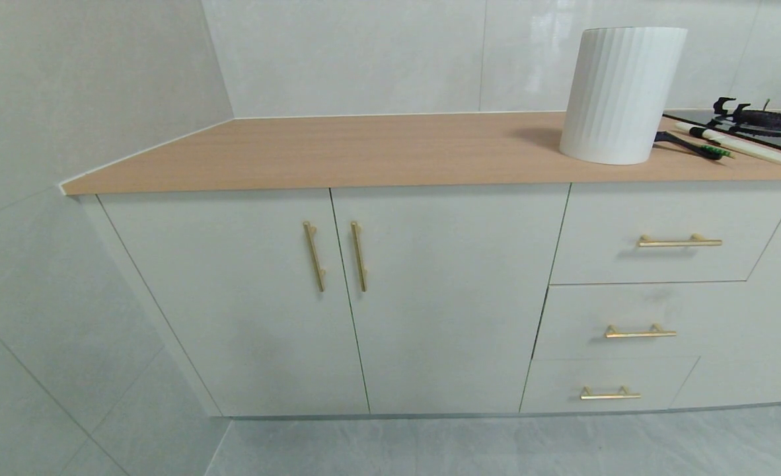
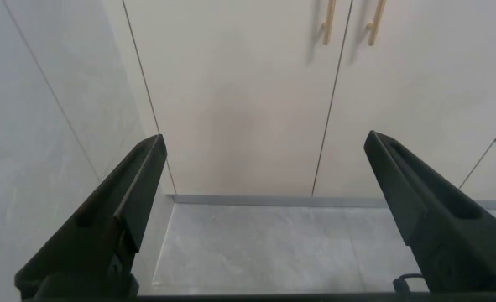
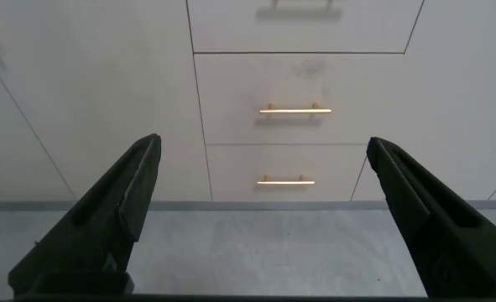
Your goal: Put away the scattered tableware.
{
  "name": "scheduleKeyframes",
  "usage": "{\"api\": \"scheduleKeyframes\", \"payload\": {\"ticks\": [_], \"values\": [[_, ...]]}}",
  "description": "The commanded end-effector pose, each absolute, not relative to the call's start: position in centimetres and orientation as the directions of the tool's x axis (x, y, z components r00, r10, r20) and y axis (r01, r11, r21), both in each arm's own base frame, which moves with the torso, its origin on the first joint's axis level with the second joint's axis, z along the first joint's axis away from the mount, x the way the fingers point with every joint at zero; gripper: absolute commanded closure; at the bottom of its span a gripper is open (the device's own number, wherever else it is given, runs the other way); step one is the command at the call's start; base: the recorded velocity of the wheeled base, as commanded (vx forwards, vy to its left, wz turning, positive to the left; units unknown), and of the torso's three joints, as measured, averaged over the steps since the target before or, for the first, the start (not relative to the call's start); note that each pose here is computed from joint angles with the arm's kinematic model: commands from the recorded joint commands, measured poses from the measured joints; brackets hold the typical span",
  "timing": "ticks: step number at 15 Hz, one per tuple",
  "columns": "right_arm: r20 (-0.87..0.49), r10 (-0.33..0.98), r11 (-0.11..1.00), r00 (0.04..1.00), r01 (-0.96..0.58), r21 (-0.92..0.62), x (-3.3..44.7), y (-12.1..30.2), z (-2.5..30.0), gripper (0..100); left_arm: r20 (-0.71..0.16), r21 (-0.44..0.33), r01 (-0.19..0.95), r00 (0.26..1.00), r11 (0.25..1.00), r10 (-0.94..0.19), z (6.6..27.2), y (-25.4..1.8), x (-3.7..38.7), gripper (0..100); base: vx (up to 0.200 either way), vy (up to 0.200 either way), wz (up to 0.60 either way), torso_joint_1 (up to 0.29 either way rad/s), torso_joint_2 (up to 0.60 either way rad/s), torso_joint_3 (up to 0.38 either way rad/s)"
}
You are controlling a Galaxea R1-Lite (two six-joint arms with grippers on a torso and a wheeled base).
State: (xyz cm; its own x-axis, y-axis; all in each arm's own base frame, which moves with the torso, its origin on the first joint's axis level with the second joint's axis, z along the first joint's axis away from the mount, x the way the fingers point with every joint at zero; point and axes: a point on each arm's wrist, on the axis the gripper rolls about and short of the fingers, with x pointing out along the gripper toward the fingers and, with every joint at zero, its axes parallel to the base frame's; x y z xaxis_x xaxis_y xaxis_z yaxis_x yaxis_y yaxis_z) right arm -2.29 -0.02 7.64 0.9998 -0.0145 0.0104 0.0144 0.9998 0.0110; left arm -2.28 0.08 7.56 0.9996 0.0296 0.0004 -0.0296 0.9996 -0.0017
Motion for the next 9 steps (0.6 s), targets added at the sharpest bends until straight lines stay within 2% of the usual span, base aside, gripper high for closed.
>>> {"api": "scheduleKeyframes", "payload": {"ticks": [1, 7, 9], "values": [[0.009, -0.015, 1.0, 1.0, 0.015, 0.017, -2.27, -0.03, 7.66, 0, -0.002, -0.003, -0.031, 1.0, 1.0, 0.031, 7.55, 0.08, -2.27, 0, 0.0, 0.0, 0.0, 0.0, 0.0, 0.0], [0.009, -0.015, 1.0, 1.0, 0.015, 0.017, -2.27, -0.03, 7.66, 0, 0.0, 0.005, -0.029, 1.0, 1.0, 0.029, 7.59, 0.08, -2.28, 0, 0.0, 0.0, 0.0, 0.0, 0.0, 0.0], [0.009, -0.015, 1.0, 1.0, 0.015, 0.017, -2.27, -0.03, 7.66, 0, -0.002, 0.003, -0.029, 1.0, 1.0, 0.029, 7.55, 0.08, -2.27, 0, 0.0, -0.2, 0.0, 0.005, 0.0, 0.002]]}}
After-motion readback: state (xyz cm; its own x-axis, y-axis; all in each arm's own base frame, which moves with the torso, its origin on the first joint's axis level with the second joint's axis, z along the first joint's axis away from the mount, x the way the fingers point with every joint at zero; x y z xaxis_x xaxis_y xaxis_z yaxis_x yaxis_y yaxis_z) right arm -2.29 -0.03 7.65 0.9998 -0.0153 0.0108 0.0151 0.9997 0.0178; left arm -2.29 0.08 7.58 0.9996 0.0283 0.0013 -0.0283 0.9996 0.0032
